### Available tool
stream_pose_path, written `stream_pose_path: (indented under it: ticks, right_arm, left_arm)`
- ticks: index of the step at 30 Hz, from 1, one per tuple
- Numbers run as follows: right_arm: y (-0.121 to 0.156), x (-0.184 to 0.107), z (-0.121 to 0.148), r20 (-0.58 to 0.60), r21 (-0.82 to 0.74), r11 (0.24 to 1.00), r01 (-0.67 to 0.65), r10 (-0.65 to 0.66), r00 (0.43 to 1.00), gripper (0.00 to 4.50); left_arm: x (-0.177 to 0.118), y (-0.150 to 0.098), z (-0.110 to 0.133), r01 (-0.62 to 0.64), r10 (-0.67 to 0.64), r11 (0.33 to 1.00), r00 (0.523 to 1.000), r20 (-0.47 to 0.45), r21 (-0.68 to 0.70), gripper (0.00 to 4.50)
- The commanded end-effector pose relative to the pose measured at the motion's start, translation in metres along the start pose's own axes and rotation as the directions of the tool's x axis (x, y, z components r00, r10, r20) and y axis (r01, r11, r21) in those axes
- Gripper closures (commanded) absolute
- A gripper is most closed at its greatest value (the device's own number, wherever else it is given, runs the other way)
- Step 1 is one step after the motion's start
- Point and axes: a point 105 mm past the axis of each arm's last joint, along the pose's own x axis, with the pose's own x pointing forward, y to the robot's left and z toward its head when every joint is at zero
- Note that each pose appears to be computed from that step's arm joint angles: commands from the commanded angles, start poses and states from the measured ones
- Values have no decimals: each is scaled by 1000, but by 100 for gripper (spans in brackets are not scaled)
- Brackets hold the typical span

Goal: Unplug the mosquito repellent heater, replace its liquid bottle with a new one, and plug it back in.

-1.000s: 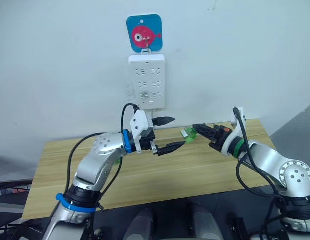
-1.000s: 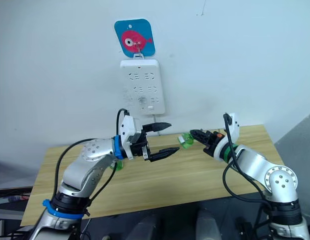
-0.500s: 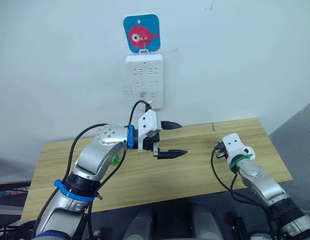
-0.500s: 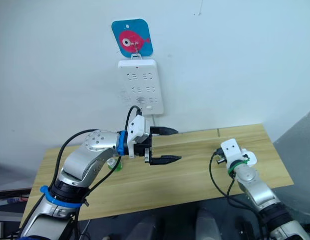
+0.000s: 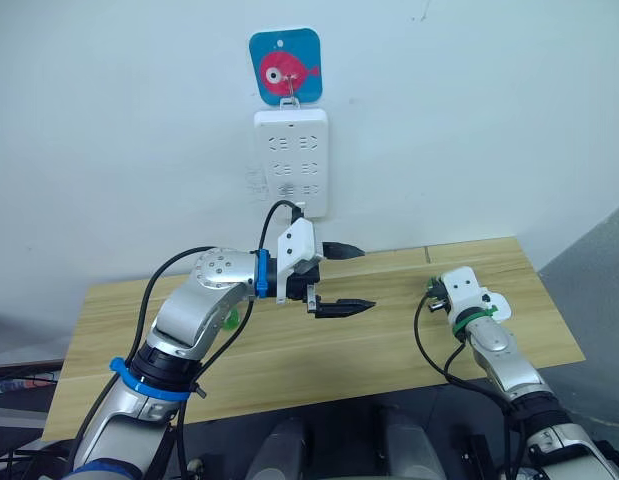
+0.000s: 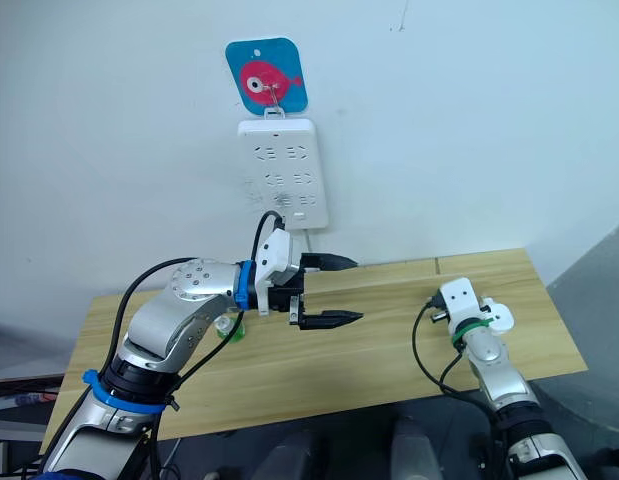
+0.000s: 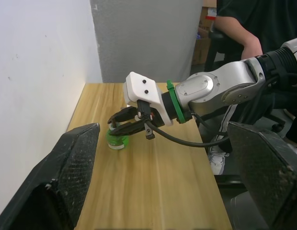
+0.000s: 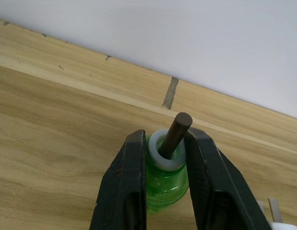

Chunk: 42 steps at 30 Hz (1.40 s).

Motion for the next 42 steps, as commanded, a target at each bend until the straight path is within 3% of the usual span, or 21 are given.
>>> stream_pose_path:
  ticks: [1, 5, 8, 11, 16, 20, 22, 23, 28, 31, 33, 37, 42]
  right_arm:
    - [-2, 0, 7, 30, 7, 1000, -1, 1, 1000, 245]
    - [0, -3, 9, 40, -1, 1000, -14, 14, 999, 107]
    - [-7, -9, 25, 102, -16, 1000, -7, 9, 995, 3]
    - [-14, -17, 50, 182, -18, 1000, -15, 18, 983, 3]
    - [0, -33, 90, 199, -88, 970, -228, 241, 950, 3]
    - [30, -52, 114, 163, -134, 848, -513, 530, 832, 3]
    - [46, -63, 123, 134, -150, 760, -633, 650, 748, 3]
    - [50, -65, 128, 126, -161, 732, -662, 680, 722, 3]
    - [65, -77, 157, 145, -217, 619, -755, 785, 602, 3]
    - [77, -90, 165, 134, -252, 513, -821, 858, 495, 3]
    - [81, -95, 174, 145, -256, 471, -844, 882, 449, 3]
    - [80, -94, 188, 173, -257, 459, -850, 887, 427, 3]
    - [77, -95, 199, 180, -264, 451, -853, 891, 416, 3]
  left_arm:
    - [1, -3, 11, 9, -9, 999, 1000, 25, 38, 0]
    - [1, -3, 10, -1, 0, 1000, 1000, 28, 24, 0]
    - [-3, -2, 3, -40, 41, 999, 999, 22, -14, 0]
    - [-7, -4, -8, -97, 99, 992, 995, 19, -82, 0]
    - [-26, -6, -53, -401, 400, 907, 916, -35, -129, 0]
    - [-55, -26, -97, -634, 618, 769, 771, -156, -86, 0]
    - [-76, -39, -124, -763, 733, 644, 638, -236, -63, 0]
    - [-86, -45, -133, -820, 783, 570, 564, -263, -61, 0]
    - [-109, -66, -159, -951, 898, 294, 310, -313, -99, 0]
    - [-118, -69, -177, -977, 918, 188, 210, -336, -96, 0]
    - [-121, -65, -188, -985, 925, 136, 165, -341, -105, 0]
    - [-123, -51, -201, -992, 939, 69, 101, -329, -108, 0]
    - [-121, -26, -216, -992, 945, 50, 85, -316, -117, 0]
